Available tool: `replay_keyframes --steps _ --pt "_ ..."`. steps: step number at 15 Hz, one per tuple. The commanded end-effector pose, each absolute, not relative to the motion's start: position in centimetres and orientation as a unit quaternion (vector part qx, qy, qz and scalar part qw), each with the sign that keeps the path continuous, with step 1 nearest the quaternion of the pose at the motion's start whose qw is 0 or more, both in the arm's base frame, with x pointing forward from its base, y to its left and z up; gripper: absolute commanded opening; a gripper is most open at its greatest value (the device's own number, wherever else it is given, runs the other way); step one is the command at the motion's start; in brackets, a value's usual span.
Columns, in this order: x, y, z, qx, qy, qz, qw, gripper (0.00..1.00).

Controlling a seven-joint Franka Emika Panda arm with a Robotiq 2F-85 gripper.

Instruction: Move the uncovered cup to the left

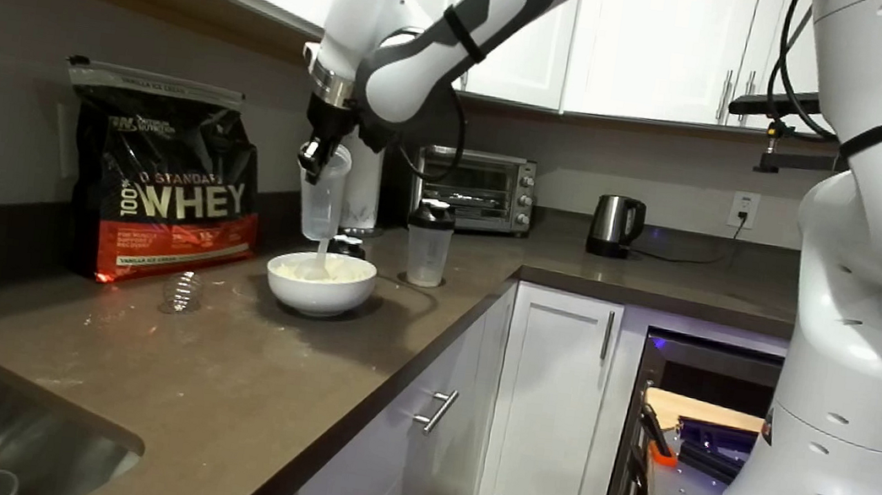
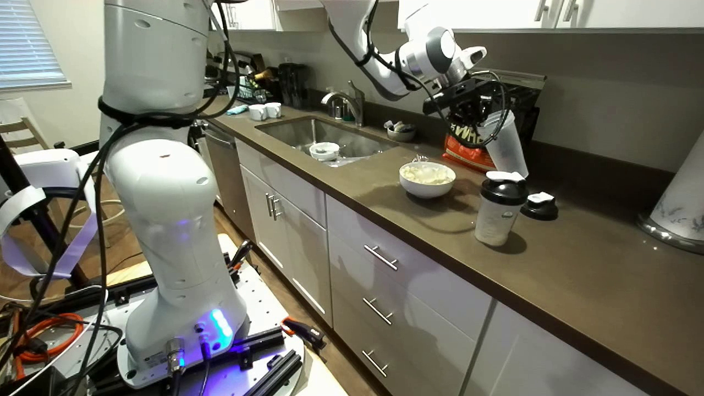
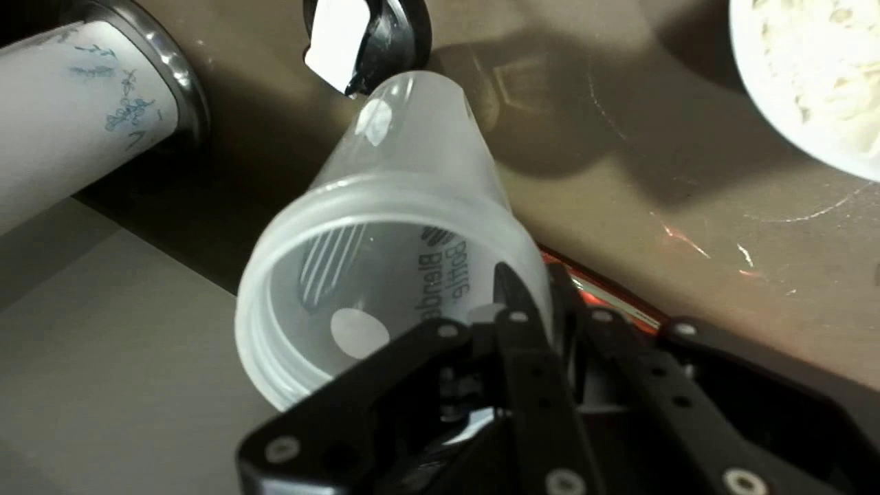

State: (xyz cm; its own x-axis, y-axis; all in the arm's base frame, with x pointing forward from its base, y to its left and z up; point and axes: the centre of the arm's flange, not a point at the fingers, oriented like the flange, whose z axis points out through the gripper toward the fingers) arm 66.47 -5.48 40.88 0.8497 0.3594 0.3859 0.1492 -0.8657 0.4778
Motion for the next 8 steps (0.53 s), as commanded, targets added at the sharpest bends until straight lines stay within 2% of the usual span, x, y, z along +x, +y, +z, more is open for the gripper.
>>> replay_keyframes --steps 1,8 --pt "62.7 -4.7 42.7 0.932 0.142 0.251 0.222 0.02" --pt "58.3 -2.4 45.6 0.932 0.165 0.258 0.195 0.02"
